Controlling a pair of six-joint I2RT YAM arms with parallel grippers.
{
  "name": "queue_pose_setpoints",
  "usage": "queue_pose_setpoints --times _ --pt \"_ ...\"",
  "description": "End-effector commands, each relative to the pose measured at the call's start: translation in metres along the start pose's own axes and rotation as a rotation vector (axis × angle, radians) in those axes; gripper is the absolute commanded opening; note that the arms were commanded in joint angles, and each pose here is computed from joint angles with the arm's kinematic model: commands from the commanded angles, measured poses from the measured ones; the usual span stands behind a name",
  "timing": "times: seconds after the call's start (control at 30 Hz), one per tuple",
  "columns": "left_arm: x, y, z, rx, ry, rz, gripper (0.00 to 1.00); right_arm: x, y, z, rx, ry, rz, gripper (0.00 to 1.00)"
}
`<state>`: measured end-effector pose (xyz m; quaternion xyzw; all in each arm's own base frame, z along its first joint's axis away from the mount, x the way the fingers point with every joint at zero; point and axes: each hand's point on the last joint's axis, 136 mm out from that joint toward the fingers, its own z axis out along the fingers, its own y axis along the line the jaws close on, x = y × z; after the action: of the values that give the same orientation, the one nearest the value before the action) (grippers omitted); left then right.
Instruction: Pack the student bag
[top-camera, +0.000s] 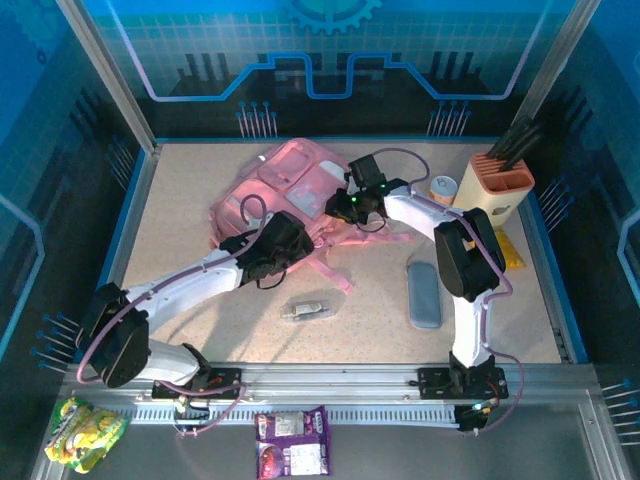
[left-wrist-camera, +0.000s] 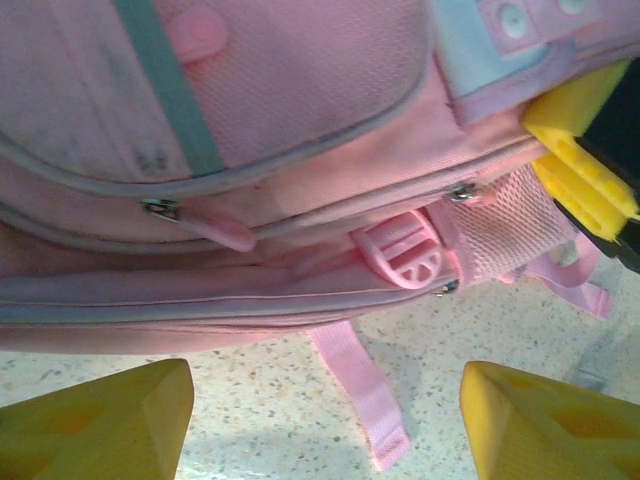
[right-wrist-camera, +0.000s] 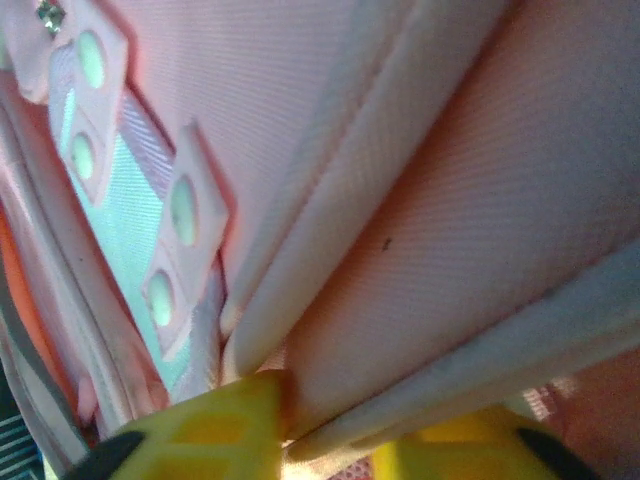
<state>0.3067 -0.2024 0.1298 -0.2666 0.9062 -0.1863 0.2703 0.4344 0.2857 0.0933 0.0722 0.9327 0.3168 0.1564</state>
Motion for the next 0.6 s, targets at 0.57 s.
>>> queue_pose_setpoints --times 0.57 --pt "0.019 0.029 0.051 -0.068 0.009 0.005 0.41 -0.007 0.067 -0.092 -0.344 -0.135 0.090 0.00"
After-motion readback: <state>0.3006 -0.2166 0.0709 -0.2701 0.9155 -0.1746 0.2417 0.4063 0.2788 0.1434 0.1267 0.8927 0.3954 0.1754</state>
